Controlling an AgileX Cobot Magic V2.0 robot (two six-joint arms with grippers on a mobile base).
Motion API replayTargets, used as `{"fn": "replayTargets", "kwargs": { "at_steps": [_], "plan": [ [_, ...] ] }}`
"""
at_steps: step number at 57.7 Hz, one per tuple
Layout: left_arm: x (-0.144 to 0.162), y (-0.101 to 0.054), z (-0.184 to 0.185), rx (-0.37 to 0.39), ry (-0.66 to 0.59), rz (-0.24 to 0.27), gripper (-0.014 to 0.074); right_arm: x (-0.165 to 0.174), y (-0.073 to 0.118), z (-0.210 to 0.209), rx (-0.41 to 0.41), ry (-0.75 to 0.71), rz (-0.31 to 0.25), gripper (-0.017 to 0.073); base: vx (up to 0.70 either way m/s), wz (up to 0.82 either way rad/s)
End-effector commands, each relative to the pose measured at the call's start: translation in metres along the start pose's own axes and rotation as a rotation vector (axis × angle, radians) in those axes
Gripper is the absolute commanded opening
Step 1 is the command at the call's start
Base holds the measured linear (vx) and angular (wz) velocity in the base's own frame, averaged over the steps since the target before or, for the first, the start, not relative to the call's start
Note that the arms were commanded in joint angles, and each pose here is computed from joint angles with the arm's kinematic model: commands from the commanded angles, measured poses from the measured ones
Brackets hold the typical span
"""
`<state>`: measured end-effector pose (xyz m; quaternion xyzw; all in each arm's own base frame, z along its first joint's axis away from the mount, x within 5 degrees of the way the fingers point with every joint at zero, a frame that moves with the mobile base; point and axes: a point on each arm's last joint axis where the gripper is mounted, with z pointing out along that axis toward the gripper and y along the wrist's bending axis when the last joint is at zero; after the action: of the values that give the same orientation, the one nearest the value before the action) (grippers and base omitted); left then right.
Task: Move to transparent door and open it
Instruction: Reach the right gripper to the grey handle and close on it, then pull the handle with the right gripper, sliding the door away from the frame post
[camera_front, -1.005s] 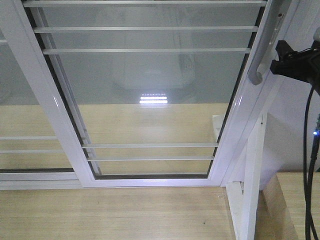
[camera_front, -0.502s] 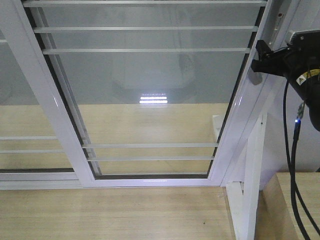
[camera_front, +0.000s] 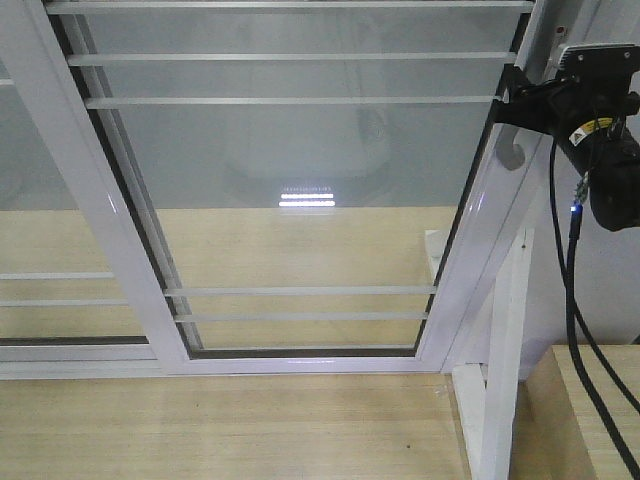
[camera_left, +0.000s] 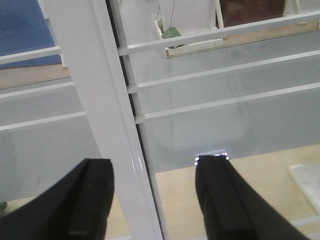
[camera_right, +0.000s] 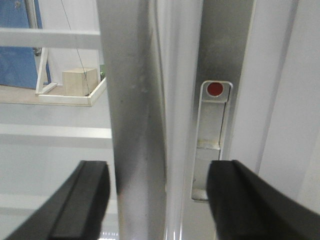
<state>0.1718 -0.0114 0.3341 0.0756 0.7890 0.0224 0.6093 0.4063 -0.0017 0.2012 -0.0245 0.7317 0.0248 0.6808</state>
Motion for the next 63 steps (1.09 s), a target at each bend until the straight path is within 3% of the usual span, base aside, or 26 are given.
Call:
{"fn": "replayTargets", "kwargs": {
  "at_steps": [1, 8, 18, 27, 63],
  "plan": [
    [-0.019, 0.001, -0.005, -0.003, -0.116, -0.005, 0.0491, -0.034, 0.002, -0.001, -0.007, -0.160, -0.005, 0.0339, 0.00, 0.00],
    [-0.019, 0.001, -0.005, -0.003, -0.117, -0.005, 0.0491, -0.028, 0.002, 0.001, -0.008, -0.149, -0.001, 0.0189, 0.00, 0.00],
    [-0.019, 0.001, -0.005, -0.003, -0.117, -0.005, 0.0491, -0.024, 0.001, 0.003, -0.003, -0.164, 0.008, 0.0092, 0.00, 0.00],
    [-0.019, 0.001, -0.005, -0.003, -0.117, -0.005, 0.0491, -0.025, 0.006, 0.004, -0.020, -0.168, 0.000, 0.0087, 0.00, 0.00],
    [-0.019, 0.001, -0.005, -0.003, -0.117, -0.005, 0.0491, -0.046, 0.079, 0.044, -0.180, -0.213, -0.005, 0.0087, -0.01, -0.04]
  ]
}}
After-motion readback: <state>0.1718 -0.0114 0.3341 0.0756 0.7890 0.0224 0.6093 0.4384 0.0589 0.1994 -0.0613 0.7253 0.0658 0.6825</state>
